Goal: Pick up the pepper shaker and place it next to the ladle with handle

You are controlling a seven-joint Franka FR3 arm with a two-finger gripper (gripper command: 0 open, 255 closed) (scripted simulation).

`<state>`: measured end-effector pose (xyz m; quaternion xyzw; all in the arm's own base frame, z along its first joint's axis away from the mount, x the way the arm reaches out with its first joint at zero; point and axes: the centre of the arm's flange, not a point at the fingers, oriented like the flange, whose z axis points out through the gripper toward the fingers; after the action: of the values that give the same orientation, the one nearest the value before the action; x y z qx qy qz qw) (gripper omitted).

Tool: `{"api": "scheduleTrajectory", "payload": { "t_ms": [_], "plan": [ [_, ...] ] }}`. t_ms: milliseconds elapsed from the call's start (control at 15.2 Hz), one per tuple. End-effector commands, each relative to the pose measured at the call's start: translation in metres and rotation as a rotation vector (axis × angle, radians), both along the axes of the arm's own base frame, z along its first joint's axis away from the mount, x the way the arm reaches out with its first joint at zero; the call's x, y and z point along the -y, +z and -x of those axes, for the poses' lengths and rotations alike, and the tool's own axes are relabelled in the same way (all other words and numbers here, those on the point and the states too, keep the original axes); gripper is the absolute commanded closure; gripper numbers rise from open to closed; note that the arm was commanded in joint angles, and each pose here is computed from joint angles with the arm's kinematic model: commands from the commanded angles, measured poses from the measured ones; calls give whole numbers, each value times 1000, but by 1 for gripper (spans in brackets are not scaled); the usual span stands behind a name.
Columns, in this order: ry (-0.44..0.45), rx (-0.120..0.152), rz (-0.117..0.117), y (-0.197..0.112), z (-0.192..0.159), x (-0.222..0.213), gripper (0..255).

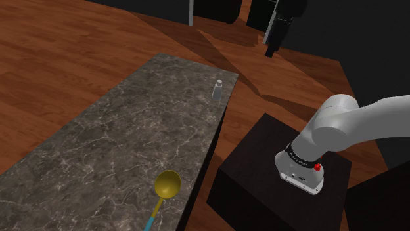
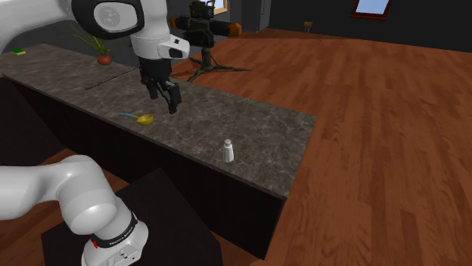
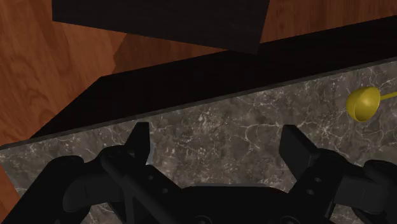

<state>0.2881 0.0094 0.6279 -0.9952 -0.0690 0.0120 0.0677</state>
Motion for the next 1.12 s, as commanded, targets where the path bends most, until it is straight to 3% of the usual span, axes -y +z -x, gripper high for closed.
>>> {"api": "scheduleTrajectory", "payload": {
  "t_ms": [0, 1056],
  "plan": [
    [0, 0, 0, 0, 0, 0, 0],
    [-111, -40, 117, -155, -145, 5, 0]
  ]
}}
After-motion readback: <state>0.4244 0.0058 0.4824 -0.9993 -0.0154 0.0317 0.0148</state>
